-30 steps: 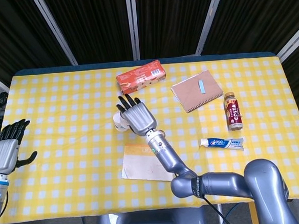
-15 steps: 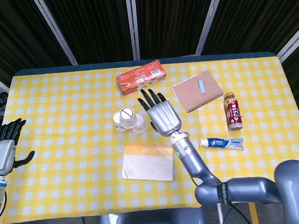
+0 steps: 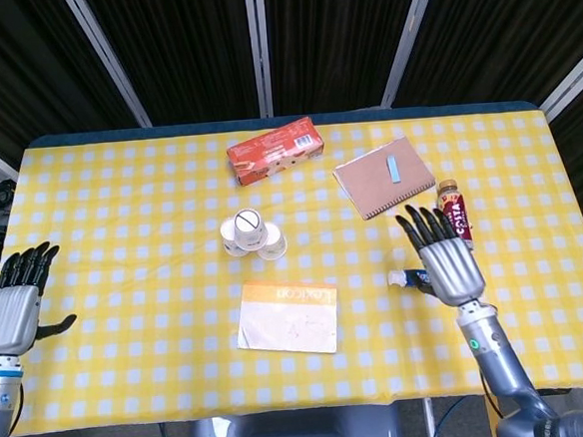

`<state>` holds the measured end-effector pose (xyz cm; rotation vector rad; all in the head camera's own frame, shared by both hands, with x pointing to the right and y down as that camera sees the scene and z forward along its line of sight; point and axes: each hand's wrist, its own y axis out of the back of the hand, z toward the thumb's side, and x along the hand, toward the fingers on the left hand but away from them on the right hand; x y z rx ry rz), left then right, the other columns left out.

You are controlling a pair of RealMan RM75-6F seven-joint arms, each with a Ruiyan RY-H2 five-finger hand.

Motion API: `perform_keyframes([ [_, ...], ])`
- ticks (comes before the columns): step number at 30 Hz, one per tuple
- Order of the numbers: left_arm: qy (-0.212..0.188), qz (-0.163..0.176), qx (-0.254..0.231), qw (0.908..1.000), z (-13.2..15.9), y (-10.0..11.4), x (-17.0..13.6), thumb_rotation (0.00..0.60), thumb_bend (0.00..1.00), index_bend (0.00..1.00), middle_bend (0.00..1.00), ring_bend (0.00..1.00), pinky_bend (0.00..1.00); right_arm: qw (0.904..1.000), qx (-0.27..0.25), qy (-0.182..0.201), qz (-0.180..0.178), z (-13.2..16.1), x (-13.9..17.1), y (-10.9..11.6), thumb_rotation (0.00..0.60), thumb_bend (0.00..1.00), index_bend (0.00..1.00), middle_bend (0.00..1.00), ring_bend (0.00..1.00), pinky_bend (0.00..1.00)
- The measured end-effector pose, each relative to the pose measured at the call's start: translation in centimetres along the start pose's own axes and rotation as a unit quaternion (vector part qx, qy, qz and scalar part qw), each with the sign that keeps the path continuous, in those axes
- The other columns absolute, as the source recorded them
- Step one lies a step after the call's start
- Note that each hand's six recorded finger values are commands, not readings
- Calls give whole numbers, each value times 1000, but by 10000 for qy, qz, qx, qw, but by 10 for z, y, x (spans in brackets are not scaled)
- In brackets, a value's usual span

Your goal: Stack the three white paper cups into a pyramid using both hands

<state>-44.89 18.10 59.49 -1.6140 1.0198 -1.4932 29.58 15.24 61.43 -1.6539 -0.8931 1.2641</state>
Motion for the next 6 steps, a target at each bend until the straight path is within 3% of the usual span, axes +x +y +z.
perform_keyframes([
  [6, 15, 25, 84, 10000, -2, -8, -12, 600, 111, 0, 0, 0, 0, 9999, 75, -133, -20, -45, 48, -11, 600, 173, 3, 0, 0, 0],
])
